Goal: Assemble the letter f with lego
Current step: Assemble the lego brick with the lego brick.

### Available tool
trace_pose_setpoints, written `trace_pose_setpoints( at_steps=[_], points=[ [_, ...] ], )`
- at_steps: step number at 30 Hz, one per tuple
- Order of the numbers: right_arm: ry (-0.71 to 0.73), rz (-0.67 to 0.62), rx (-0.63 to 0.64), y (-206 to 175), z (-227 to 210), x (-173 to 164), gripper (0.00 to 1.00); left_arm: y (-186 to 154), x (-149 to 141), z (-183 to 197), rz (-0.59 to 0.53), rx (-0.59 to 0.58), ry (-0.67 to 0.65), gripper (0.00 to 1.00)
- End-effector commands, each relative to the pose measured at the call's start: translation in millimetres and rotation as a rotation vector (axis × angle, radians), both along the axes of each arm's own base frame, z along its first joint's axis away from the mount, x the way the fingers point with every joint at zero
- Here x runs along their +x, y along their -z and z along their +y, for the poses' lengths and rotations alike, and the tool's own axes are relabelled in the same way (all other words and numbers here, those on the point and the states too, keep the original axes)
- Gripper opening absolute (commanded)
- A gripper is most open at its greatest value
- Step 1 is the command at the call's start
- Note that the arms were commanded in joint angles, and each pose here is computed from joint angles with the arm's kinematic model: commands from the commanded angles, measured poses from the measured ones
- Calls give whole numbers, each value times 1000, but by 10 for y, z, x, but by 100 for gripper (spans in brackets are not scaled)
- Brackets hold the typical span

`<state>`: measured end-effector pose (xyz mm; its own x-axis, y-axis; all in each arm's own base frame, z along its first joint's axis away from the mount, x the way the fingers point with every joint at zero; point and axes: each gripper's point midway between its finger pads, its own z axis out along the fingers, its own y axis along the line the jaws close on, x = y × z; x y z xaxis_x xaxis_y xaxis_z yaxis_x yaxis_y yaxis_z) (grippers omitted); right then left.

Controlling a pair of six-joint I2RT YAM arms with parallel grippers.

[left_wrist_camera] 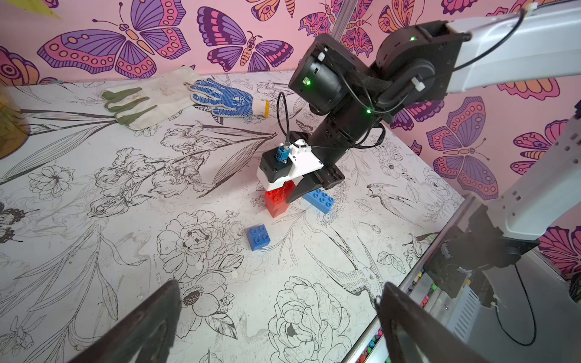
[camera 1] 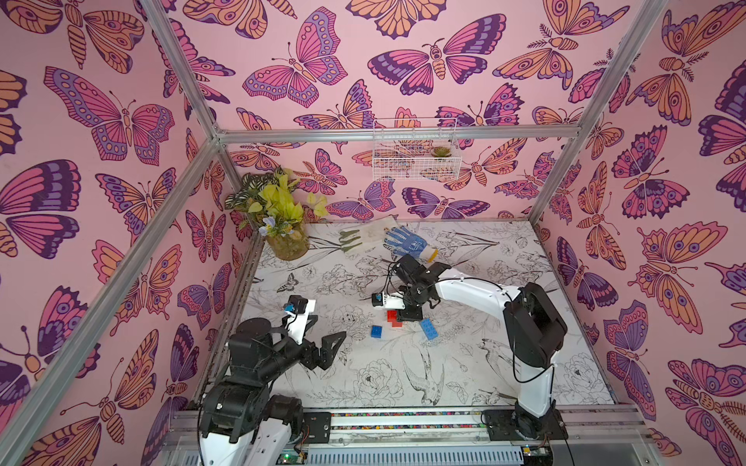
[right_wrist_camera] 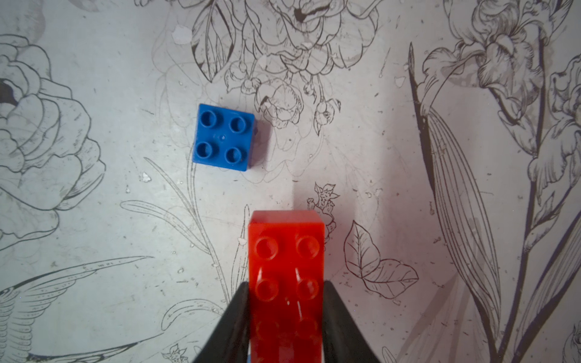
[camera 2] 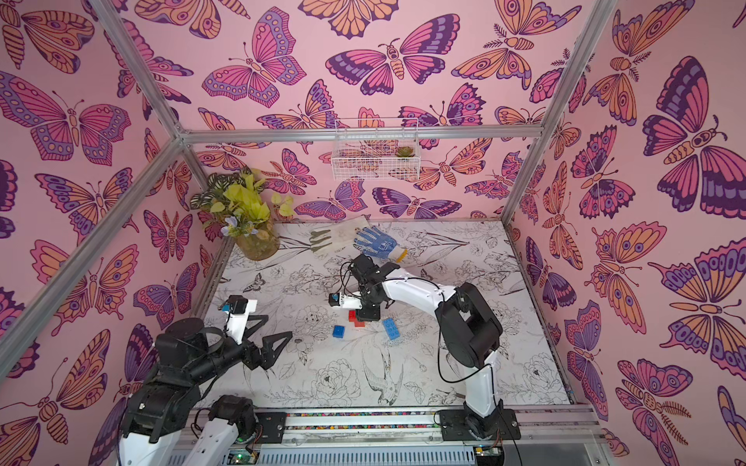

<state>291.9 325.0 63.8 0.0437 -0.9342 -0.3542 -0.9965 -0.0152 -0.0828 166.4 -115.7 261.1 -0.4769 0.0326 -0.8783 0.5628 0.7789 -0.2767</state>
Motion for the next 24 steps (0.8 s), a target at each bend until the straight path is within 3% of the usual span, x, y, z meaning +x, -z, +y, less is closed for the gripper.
trace_pose_setpoints(
  at_steps=[1,24],
  points=[
    [6,50,-123,352,-156,-85,20,13,-1,-15,-8,-5,8,99],
    [18,82,-189,505,-240,-101,19,13,-10,-18,-11,-5,10,99]
  ],
)
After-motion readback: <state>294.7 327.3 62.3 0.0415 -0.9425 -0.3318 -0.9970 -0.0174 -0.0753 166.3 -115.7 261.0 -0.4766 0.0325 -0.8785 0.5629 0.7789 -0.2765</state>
